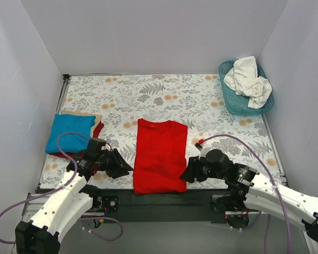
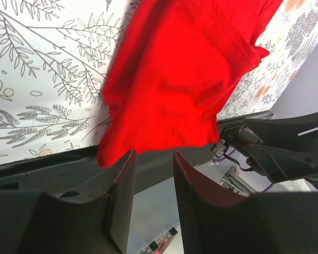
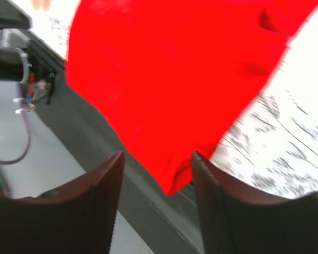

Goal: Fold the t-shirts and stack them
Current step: Fold the tshirt

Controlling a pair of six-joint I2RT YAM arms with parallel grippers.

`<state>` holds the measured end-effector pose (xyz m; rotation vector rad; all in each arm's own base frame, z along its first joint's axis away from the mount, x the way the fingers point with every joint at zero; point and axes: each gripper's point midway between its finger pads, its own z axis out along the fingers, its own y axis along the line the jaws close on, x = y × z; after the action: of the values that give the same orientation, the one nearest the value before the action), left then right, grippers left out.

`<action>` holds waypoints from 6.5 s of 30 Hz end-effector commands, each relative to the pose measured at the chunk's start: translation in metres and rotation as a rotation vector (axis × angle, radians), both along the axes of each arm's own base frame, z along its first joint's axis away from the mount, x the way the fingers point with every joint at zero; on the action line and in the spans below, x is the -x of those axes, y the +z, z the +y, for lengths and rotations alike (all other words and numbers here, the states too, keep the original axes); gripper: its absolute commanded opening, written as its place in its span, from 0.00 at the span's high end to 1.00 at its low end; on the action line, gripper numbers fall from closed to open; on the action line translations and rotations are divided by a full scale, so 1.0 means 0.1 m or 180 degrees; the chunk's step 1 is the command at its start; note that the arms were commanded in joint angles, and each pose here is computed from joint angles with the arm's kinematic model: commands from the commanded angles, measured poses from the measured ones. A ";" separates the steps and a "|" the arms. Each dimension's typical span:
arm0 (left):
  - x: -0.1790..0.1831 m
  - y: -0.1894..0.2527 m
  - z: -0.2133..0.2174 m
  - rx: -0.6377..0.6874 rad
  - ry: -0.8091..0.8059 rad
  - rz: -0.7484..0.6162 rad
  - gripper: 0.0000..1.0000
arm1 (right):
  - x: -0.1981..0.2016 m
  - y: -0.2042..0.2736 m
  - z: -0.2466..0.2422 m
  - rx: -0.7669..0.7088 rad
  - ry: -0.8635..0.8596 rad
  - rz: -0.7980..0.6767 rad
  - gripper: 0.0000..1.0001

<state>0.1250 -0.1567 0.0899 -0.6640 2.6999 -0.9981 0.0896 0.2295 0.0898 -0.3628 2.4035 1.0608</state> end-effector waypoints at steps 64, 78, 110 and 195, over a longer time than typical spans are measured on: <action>-2.67 0.12 -0.59 -0.0587 -0.0407 -0.0655 0.62 | -2.94 0.29 -0.22 0.1010 -0.1082 -0.0411 0.29; -2.28 -0.28 -0.67 -0.0848 -0.0797 -0.0444 0.64 | -2.12 -0.19 -0.52 0.1094 -0.1072 0.0004 0.32; -2.13 -0.49 -0.83 -0.0638 -0.1004 -0.0307 0.72 | -1.71 -0.71 -0.44 0.1008 -0.0961 0.0493 0.44; -2.63 0.02 -0.32 -0.0756 -0.0255 -0.0719 0.59 | -2.69 -0.08 -0.20 0.1260 -0.1031 -0.0463 0.41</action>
<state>0.3653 -0.1896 0.0489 -0.4283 2.7207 -0.6707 0.3551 0.2216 0.0567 -0.2233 2.4835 0.4198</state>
